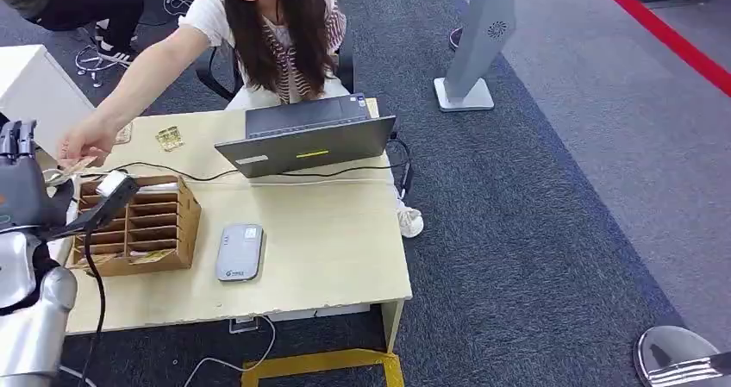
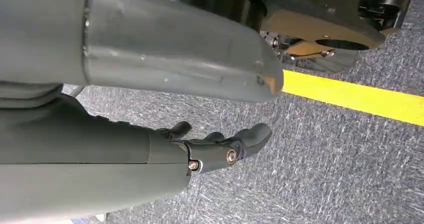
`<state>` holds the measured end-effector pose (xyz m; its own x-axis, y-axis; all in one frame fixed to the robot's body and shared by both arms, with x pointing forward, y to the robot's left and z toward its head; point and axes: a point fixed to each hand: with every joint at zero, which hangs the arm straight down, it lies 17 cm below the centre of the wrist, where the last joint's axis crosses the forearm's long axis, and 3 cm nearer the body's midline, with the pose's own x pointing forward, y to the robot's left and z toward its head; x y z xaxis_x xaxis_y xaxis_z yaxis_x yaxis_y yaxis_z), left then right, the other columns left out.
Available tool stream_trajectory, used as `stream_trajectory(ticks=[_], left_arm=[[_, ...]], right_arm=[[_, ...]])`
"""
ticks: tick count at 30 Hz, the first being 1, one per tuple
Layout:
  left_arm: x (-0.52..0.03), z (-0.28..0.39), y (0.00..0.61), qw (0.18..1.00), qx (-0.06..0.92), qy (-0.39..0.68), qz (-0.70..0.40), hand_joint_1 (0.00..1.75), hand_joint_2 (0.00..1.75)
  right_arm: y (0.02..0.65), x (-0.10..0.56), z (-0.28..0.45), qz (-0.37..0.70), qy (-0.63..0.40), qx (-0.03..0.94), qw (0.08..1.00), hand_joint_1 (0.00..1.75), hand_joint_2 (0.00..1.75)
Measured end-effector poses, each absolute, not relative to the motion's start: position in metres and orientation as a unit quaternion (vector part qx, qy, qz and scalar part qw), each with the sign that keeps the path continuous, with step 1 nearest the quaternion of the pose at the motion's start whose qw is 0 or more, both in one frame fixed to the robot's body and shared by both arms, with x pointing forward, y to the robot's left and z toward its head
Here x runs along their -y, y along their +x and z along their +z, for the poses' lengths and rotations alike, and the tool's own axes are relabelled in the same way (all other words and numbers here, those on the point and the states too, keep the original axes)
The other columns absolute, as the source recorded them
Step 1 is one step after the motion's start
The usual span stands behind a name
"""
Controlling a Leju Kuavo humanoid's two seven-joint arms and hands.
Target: Pass the card to the sensor for recognition and then transmit it.
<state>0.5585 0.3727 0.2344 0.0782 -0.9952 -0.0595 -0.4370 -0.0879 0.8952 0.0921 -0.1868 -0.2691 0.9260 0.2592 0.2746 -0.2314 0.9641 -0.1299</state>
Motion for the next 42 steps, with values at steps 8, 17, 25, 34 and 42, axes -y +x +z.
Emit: stream_trajectory(ticks=[8,17,25,34,42], left_arm=[[-0.375,0.235,0.558,0.372,0.572,0.629,-0.374,1.75,1.75],[-0.378,0.232,0.556,0.371,0.575,0.624,-0.377,1.75,1.75],[-0.353,0.225,0.546,0.360,0.606,0.602,-0.375,1.75,1.75],[-0.261,0.219,0.535,0.330,0.649,0.558,-0.398,1.75,1.75],[-0.205,0.194,0.533,0.335,0.642,0.530,-0.441,1.75,1.75]], right_arm=[[0.092,0.187,-0.269,0.126,-0.048,0.146,0.980,0.00,0.00],[0.092,0.187,-0.269,0.129,-0.048,0.147,0.979,0.00,0.00],[0.093,0.187,-0.269,0.131,-0.049,0.148,0.979,0.00,0.00],[0.094,0.182,-0.268,0.132,-0.050,0.143,0.980,0.00,0.00],[0.096,0.176,-0.267,0.135,-0.049,0.143,0.979,0.00,0.00]])
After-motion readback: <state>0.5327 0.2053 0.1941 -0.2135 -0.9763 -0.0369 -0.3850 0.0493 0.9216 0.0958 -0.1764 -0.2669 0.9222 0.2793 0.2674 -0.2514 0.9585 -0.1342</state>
